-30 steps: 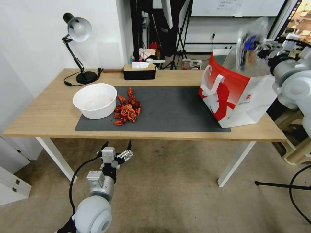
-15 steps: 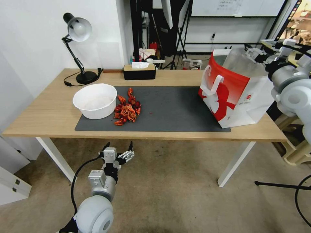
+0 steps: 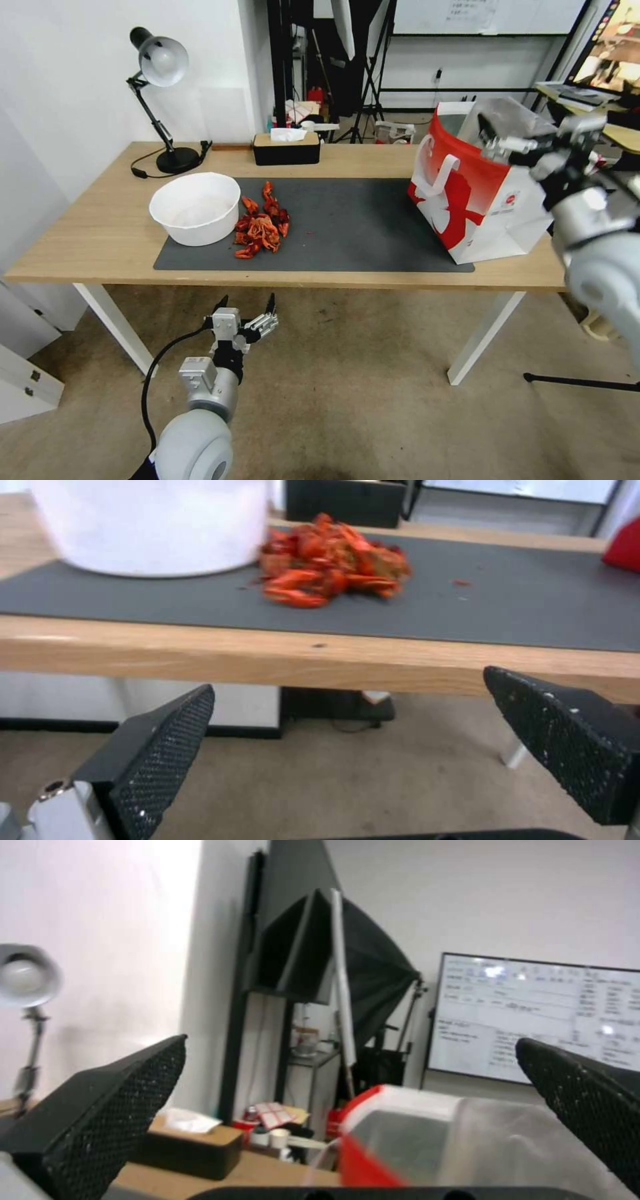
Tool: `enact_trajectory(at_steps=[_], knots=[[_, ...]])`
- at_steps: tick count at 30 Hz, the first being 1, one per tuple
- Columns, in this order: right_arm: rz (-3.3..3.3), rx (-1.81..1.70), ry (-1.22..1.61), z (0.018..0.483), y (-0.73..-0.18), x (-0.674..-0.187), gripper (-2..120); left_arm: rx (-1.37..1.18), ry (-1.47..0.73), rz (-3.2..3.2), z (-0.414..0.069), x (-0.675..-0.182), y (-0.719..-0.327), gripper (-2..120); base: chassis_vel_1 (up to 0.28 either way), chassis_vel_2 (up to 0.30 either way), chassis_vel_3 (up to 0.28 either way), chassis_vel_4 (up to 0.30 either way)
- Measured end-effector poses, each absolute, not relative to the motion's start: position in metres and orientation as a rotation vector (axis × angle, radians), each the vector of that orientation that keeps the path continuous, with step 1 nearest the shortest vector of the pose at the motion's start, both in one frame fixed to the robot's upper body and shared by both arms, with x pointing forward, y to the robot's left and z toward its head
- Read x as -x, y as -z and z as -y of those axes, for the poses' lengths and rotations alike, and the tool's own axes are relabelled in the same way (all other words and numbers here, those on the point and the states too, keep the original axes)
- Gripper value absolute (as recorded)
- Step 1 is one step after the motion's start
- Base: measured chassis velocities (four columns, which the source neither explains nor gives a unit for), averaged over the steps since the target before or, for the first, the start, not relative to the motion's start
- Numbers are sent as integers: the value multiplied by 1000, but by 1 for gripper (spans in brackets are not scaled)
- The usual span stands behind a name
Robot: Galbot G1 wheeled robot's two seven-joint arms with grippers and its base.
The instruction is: Close the takeout container lid, then place the container into the takeout bag.
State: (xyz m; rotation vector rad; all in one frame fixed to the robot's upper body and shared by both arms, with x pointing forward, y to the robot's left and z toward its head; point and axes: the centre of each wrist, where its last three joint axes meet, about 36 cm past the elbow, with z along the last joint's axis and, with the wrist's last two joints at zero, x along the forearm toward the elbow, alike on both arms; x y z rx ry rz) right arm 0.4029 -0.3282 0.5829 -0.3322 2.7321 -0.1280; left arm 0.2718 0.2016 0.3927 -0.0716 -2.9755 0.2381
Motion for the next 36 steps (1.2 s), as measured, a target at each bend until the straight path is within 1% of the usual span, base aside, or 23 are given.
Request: enact_trajectory(at_steps=[3, 5, 7, 9, 10, 12, 13, 15, 16, 17, 21, 25, 36], knots=[[-2746, 353, 127, 323, -569, -391, 113, 47, -257, 2998, -204, -269, -391, 100, 0, 0, 0, 0], [-2800, 344, 111, 319, -537, -359, 110, 10, -261, 3066, -207, -272, -382, 100, 0, 0, 0, 0], [-2813, 337, 106, 319, -529, -350, 108, 4, -261, 3079, -207, -274, -381, 100, 0, 0, 0, 0], [-2856, 287, 72, 318, -498, -320, 102, -9, -271, 3101, -207, -277, -379, 100, 0, 0, 0, 0], [-2856, 287, 72, 318, -498, -320, 102, -9, -271, 3101, -207, -277, -379, 100, 0, 0, 0, 0], [-2898, 235, 42, 316, -472, -295, 100, -10, -272, 3113, -207, -279, -379, 100, 0, 0, 0, 0], [-2898, 235, 42, 316, -472, -295, 100, -10, -272, 3113, -207, -279, -379, 100, 0, 0, 0, 0], [-2943, 155, 4, 312, -439, -268, 100, -3, -272, 3112, -206, -279, -377, 100, 0, 0, 0, 0], [-2949, 137, -3, 310, -431, -262, 100, 0, -273, 3110, -205, -278, -377, 100, 0, 0, 0, 0], [-2949, 137, -3, 310, -431, -262, 100, 0, -273, 3110, -205, -278, -377, 100, 0, 0, 0, 0], [-2972, 68, -37, 305, -398, -242, 100, 15, -269, 3102, -205, -272, -369, 100, 0, 0, 0, 0], [-2983, 49, -57, 302, -384, -235, 100, 25, -266, 3107, -205, -270, -366, 100, 0, 0, 0, 0], [-3008, 24, -100, 299, -366, -232, 100, 34, -265, 3123, -207, -267, -363, 100, 0, 0, 0, 0]])
